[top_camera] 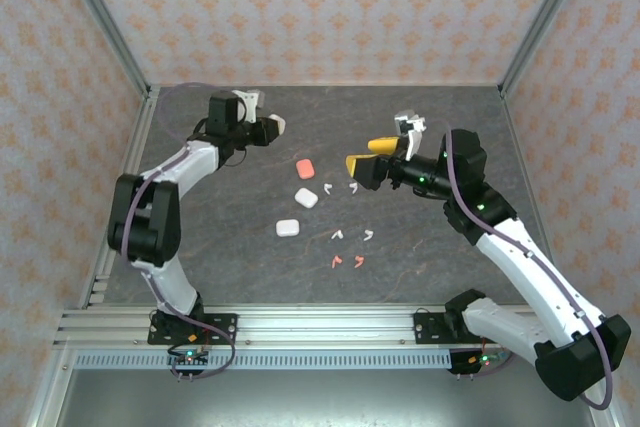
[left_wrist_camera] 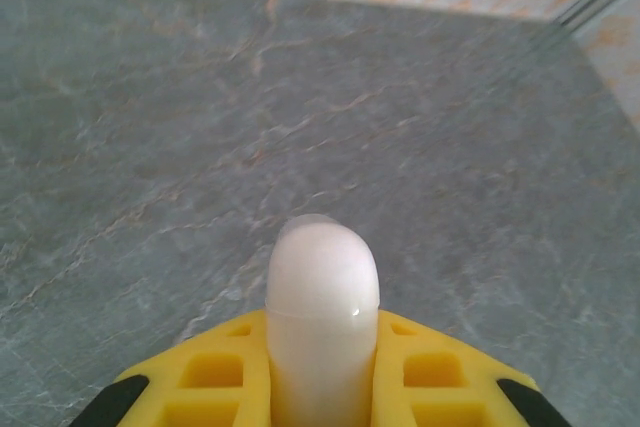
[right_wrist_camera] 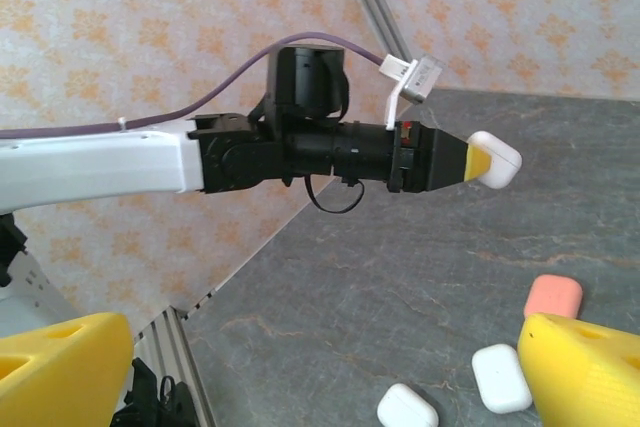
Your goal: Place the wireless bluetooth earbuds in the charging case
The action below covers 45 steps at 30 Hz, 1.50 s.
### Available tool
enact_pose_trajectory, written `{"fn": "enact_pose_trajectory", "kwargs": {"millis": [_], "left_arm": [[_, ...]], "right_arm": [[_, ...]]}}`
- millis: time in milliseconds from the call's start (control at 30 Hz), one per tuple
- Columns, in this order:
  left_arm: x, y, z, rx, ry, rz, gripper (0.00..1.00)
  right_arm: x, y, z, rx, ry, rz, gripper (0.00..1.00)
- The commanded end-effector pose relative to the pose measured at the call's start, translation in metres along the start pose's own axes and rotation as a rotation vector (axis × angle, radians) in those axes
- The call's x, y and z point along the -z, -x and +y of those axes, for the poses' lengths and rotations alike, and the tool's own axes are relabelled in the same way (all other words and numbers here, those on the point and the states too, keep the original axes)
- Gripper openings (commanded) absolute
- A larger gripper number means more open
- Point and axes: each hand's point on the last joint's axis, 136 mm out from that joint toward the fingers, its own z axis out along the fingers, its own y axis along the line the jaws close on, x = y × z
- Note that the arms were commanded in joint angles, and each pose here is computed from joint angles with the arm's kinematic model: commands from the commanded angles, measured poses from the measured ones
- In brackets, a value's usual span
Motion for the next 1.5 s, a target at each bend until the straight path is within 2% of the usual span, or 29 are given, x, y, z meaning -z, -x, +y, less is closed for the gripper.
{"fn": "enact_pose_trajectory", "kwargs": {"millis": [0,400,567,767,967,1200,1333,1467], "left_arm": [[-0.015,-0.011,0.004,0.044,-0.027,0.084,0.00],[-0.071,-0.044,0.036,0.137,-0.022,0.233,0.00],[-0.081,-0.059,0.045,0.165,-0.023,0.270,0.07],[-0.084,-0.066,0.048,0.187,-0.032,0.273,0.29],[-0.074,-0.056,0.055,0.161,0.045,0.242,0.45],[-0.048,-0.033,0.057,0.099,0.139,0.152,0.62],[-0.024,-0.018,0.048,0.071,0.154,0.070,0.64],[0.018,-0.001,0.033,0.010,0.175,-0.052,0.67]], "right_arm": [[0.004,0.009,0.002,0.001,-0.013,-0.052,0.99],[0.006,-0.002,-0.010,-0.021,-0.062,-0.049,0.99],[0.007,-0.005,-0.016,-0.027,-0.097,-0.045,0.99],[0.007,-0.011,-0.023,-0.038,-0.124,-0.032,0.99],[0.007,-0.014,-0.030,-0.045,-0.153,-0.025,0.99],[0.004,-0.021,-0.040,-0.056,-0.190,0.000,0.99],[0.003,-0.029,-0.056,-0.079,-0.246,0.021,0.99],[0.001,-0.035,-0.070,-0.106,-0.287,0.035,0.99]]}}
